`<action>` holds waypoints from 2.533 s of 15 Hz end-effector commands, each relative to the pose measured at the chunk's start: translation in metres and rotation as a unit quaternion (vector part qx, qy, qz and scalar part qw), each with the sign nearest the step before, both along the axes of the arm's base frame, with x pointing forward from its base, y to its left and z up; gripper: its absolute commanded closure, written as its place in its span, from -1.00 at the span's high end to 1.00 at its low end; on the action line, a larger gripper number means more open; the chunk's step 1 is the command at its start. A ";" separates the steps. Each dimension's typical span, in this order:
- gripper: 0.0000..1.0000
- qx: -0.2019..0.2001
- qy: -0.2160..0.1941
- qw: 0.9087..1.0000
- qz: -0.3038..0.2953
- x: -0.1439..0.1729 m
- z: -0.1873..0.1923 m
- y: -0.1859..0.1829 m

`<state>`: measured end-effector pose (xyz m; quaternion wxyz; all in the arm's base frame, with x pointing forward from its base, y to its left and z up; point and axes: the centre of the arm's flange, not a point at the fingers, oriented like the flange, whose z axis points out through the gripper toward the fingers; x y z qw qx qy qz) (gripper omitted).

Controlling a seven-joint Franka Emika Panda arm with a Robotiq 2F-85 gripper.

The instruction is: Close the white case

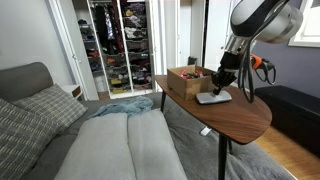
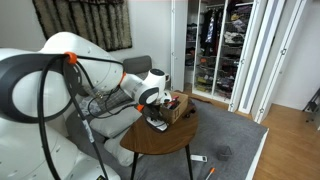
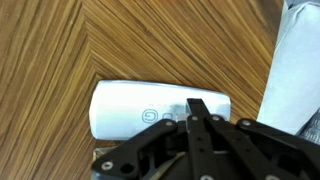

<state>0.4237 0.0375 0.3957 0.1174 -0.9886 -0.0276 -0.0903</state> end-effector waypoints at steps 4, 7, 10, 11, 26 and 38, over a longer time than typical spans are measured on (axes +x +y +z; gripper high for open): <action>-1.00 -0.015 0.018 1.000 -0.011 -0.009 0.007 0.004; -1.00 -0.032 0.008 0.999 -0.013 -0.015 0.020 0.005; -1.00 -0.053 -0.008 0.999 -0.011 -0.024 0.041 0.006; -0.97 -0.059 -0.011 0.998 -0.011 -0.027 0.048 0.006; 1.00 -0.083 0.012 0.996 0.002 -0.091 0.156 0.034; 1.00 -0.088 0.002 0.996 -0.010 -0.105 0.171 0.037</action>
